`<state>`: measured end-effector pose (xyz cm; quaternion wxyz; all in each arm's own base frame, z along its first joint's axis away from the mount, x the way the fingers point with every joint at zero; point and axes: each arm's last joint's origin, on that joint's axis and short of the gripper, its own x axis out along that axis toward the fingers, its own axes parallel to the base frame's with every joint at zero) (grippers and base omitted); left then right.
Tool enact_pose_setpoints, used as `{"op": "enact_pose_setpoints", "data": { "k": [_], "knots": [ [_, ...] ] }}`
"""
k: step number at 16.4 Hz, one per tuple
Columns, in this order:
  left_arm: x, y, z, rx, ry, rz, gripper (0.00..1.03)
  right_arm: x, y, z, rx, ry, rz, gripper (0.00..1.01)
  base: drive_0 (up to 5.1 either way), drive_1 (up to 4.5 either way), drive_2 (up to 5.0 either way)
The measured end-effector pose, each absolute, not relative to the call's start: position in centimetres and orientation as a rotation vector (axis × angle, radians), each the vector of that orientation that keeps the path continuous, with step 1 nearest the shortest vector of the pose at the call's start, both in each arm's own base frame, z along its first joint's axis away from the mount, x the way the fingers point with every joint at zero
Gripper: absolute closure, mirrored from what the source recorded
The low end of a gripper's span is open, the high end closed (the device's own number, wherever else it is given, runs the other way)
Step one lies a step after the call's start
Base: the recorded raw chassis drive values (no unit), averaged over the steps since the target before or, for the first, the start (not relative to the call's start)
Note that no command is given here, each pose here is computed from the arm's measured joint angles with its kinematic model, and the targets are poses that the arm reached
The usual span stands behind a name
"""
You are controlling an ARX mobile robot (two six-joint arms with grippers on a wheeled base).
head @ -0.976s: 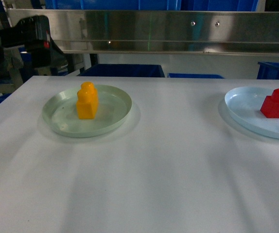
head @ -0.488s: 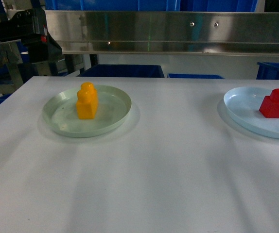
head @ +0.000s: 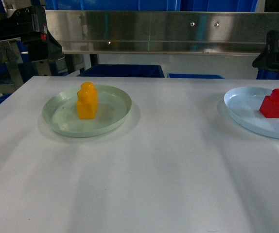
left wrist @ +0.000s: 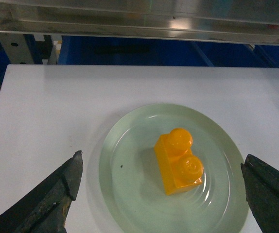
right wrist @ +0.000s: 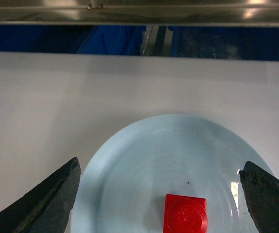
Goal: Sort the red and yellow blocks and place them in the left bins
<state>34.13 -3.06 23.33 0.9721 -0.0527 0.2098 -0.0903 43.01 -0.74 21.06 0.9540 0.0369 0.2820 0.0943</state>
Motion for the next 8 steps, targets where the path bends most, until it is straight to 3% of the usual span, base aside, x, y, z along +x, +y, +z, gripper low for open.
{"op": "enact_pose_setpoints", "data": {
  "k": [8],
  "knots": [
    [34.1, -3.1, 23.3, -0.106, 0.423, -0.182, 0.05, 44.4, -0.7, 17.2, 0.103, 0.702, 0.217, 0.03, 0.0, 0.0, 0.0]
  ]
}}
